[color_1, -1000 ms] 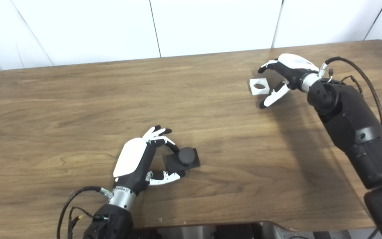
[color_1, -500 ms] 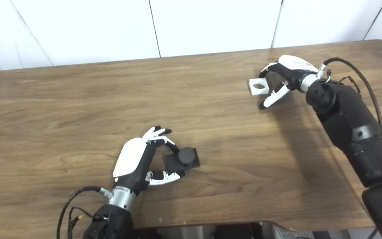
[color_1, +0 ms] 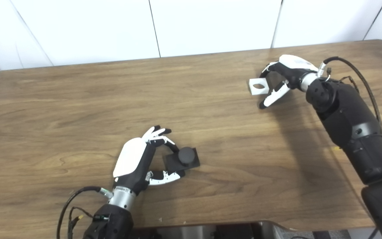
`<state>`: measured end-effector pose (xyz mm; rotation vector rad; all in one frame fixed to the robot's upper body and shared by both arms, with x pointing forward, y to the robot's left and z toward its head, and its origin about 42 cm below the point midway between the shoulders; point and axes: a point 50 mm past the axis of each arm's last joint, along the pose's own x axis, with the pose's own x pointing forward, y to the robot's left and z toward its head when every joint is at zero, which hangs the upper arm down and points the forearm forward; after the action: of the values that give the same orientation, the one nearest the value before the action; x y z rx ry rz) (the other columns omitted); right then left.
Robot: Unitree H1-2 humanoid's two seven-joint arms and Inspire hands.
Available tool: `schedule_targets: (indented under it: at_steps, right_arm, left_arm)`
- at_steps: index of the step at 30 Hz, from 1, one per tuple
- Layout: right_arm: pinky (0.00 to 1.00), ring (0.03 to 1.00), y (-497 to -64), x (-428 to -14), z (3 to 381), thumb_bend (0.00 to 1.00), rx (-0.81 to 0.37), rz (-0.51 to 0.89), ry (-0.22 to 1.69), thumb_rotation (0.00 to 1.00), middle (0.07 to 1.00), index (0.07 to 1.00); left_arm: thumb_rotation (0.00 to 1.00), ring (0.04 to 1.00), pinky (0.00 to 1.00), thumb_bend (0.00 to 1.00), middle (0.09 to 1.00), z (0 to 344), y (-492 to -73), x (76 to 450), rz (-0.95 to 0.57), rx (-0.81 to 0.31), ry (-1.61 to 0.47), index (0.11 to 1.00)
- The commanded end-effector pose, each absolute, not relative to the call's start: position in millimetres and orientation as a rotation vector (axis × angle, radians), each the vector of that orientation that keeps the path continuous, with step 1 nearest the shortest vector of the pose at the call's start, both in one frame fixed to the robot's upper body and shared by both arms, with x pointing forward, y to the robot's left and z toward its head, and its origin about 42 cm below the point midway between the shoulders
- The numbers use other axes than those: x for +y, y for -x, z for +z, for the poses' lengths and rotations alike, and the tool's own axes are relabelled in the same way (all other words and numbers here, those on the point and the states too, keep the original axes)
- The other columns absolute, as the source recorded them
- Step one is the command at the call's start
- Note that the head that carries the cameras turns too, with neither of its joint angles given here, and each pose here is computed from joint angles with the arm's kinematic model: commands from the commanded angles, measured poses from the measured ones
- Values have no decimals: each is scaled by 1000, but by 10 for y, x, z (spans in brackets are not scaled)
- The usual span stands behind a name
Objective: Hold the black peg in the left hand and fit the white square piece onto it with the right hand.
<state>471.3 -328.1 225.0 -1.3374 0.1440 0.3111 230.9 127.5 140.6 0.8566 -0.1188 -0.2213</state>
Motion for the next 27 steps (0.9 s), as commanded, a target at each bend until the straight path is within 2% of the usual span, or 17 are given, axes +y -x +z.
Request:
schedule_targets:
  at_steps: [1,6,11,27]
  right_arm:
    - [960,986,-4847,-3214,2622,927,26,263,1353,287,927,710]
    - [958,987,-4853,-3212,2623,834,15,273,1359,287,923,635]
    - [933,979,-4863,-3209,2613,774,8,274,1371,295,916,618]
    - [937,983,-4863,-3228,2643,748,9,277,1377,310,918,619]
  left_arm:
    - [80,943,839,504,862,1363,-2291,1242,-215,-104,-859,491]
    - [80,945,841,504,863,1362,-2295,1234,-215,-98,-861,491]
    - [80,945,843,504,863,1352,-2297,1233,-213,-99,-859,491]
    - [78,947,844,505,861,1323,-2312,1196,-211,-103,-842,491]
